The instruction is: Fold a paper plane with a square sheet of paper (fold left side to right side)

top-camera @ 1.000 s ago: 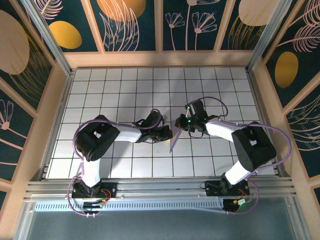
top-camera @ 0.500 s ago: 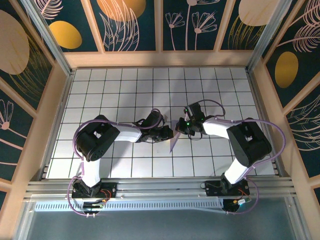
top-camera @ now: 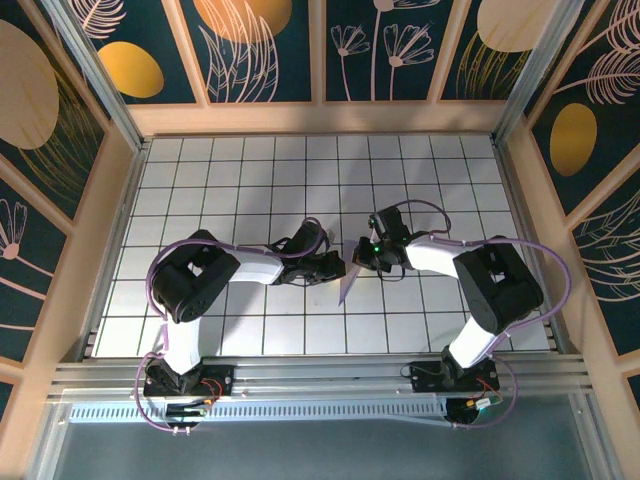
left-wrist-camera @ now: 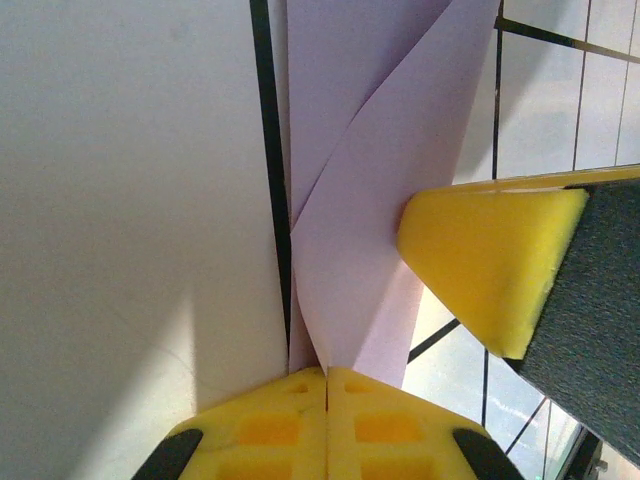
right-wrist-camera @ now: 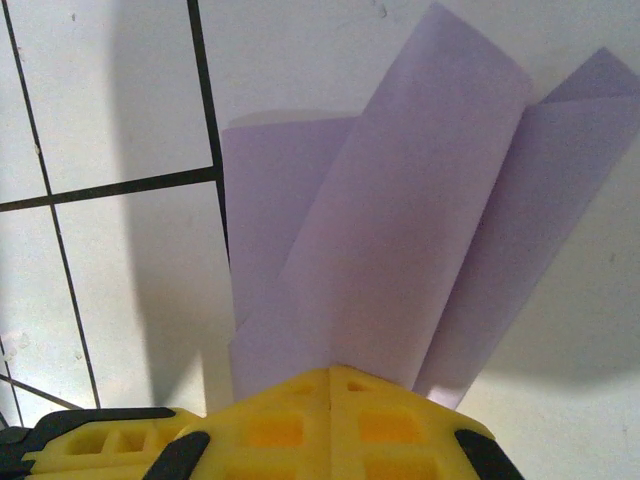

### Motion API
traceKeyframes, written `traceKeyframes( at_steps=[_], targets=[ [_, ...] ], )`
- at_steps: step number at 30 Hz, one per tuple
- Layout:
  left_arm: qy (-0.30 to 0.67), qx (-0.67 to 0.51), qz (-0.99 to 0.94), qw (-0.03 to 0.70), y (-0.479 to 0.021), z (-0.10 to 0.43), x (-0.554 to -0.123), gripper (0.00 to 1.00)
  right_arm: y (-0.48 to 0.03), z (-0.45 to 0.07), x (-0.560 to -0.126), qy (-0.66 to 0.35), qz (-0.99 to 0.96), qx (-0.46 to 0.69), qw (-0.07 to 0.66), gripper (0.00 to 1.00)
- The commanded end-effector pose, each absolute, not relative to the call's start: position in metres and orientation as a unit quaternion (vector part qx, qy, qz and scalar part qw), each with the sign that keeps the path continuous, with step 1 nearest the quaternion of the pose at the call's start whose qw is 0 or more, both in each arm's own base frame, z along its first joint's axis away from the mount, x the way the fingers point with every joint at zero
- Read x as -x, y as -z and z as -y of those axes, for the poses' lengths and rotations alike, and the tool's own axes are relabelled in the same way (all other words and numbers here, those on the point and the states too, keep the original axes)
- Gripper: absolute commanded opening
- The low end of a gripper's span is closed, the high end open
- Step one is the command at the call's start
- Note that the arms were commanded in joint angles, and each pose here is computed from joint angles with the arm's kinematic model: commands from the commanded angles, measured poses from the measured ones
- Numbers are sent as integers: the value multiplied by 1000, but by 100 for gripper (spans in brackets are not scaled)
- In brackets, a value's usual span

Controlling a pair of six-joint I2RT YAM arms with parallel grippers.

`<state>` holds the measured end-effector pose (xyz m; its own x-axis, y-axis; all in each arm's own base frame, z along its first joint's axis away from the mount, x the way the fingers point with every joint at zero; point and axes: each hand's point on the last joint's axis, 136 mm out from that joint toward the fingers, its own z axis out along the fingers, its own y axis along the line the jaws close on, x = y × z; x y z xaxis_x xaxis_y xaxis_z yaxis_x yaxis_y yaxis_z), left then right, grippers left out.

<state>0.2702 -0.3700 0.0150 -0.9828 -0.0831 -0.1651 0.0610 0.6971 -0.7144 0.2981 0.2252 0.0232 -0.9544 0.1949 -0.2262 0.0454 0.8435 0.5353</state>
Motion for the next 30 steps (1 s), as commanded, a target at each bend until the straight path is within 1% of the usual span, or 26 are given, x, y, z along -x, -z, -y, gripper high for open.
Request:
traceKeyframes(
  at_steps=[1,16,27,30],
  targets=[
    [351,7,-934,71,13,360,-260,5,-24,-227,-297,-271,-950,-58,144,0],
    [350,8,-934,70,13,359,-259,4,-16,-227,-295,-276,-949,-63,139,0],
    [353,7,-933,72,11,360,-259,4,-4,-218,-274,-273,-952,-72,120,0],
    [357,6,-931,72,9,361,-259,6,2,-214,-268,-271,-953,-74,114,0]
  ],
)
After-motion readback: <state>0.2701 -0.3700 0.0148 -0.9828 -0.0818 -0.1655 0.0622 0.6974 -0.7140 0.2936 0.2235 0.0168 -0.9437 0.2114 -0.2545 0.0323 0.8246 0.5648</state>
